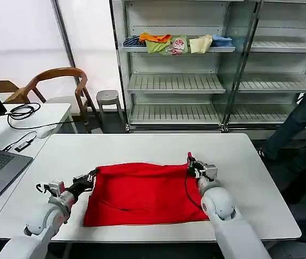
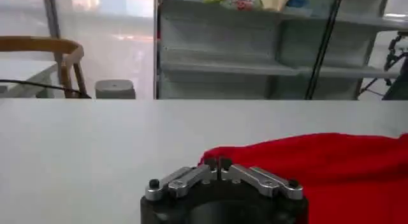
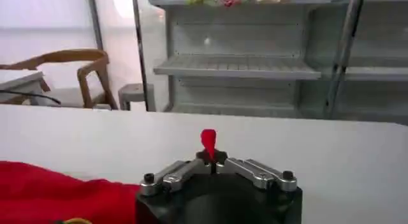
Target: Fold and organize the clothes.
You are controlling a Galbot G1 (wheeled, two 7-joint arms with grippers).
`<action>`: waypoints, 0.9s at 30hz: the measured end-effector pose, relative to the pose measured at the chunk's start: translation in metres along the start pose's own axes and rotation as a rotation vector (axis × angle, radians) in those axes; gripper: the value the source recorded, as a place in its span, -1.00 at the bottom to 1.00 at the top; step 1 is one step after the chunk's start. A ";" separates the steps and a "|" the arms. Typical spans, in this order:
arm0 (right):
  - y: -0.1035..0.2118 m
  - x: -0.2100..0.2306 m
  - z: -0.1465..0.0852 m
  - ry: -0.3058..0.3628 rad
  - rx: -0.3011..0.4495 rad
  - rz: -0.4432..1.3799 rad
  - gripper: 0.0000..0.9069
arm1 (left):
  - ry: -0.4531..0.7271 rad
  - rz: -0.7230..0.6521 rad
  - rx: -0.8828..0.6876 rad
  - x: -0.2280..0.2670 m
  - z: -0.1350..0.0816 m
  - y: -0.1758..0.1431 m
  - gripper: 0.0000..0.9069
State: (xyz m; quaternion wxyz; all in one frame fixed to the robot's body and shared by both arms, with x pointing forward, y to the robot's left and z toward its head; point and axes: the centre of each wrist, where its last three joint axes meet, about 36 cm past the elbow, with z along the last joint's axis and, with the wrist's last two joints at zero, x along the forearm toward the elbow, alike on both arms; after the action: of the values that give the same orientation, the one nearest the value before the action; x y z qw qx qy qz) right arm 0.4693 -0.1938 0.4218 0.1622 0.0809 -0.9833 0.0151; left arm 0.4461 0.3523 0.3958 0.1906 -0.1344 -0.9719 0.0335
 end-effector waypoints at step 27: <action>0.004 0.039 0.026 0.025 0.036 -0.011 -1.00 | -0.001 0.011 0.002 0.046 0.017 -0.023 -0.93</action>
State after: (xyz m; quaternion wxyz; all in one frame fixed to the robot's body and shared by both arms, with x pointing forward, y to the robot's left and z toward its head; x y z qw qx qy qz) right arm 0.4236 -0.1978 0.4098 0.1733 0.0891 -0.9803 0.0328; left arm 0.3930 0.3426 0.3995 0.1901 -0.1394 -0.9712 0.0353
